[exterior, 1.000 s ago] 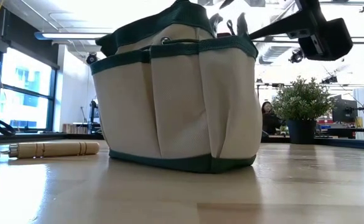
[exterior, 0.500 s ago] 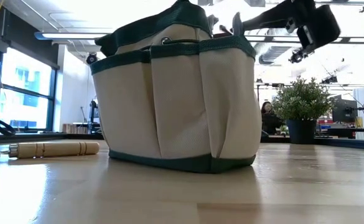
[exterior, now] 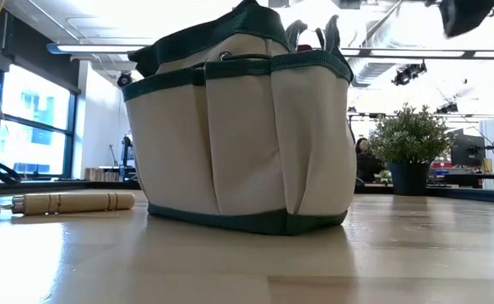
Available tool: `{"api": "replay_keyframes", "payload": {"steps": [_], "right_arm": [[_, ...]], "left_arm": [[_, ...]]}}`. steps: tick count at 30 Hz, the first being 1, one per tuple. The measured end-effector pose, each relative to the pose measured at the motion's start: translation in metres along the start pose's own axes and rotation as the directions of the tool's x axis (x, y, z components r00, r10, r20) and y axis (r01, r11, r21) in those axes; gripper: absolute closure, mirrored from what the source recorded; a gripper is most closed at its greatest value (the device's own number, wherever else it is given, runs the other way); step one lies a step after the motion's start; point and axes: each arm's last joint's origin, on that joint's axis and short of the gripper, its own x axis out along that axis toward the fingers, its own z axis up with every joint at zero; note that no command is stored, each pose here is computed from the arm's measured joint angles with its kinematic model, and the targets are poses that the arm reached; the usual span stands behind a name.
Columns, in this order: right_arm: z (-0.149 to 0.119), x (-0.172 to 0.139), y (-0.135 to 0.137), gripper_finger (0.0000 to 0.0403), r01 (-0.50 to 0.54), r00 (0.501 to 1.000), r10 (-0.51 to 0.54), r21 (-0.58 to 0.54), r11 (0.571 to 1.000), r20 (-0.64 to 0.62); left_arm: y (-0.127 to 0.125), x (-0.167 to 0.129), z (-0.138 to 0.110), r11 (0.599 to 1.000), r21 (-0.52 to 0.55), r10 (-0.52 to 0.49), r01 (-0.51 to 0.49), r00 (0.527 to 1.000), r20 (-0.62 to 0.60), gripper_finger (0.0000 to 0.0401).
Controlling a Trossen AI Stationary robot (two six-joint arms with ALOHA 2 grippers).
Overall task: Pick & Place Garden tools in Gardening bag
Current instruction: Adjust the gardening bag
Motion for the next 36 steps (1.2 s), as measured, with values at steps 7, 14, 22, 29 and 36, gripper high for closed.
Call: {"api": "replay_keyframes", "payload": {"steps": [7, 14, 22, 29, 36], "right_arm": [[-0.004, -0.043, -0.020, 0.0156, 0.035, 0.996, -0.055, 0.253, 0.967, 0.073], [-0.007, -0.089, -0.022, 0.0156, 0.143, 0.987, -0.156, 0.689, 0.711, -0.045], [-0.003, -0.131, -0.015, 0.0156, -0.101, 0.979, -0.154, 0.973, 0.206, 0.134], [0.002, -0.146, -0.011, 0.0156, -0.359, 0.932, -0.093, 0.929, -0.087, 0.351], [0.010, -0.142, -0.007, 0.0227, -0.571, 0.806, 0.034, 0.791, -0.221, 0.591]], "left_arm": [[0.000, 0.000, -0.002, 0.997, 0.075, -0.006, 0.010, 0.999, -0.054, 0.0401], [0.006, -0.001, -0.004, 0.984, 0.179, 0.045, -0.019, 0.989, -0.139, 0.0401], [0.021, -0.001, -0.004, 0.948, 0.293, 0.173, -0.124, 0.974, -0.147, 0.0401], [0.041, 0.015, 0.015, 0.897, 0.362, 0.352, -0.253, 0.905, -0.240, 0.0401], [0.057, 0.044, 0.049, 0.837, 0.472, 0.450, -0.277, 0.840, -0.304, 0.0401]]}}
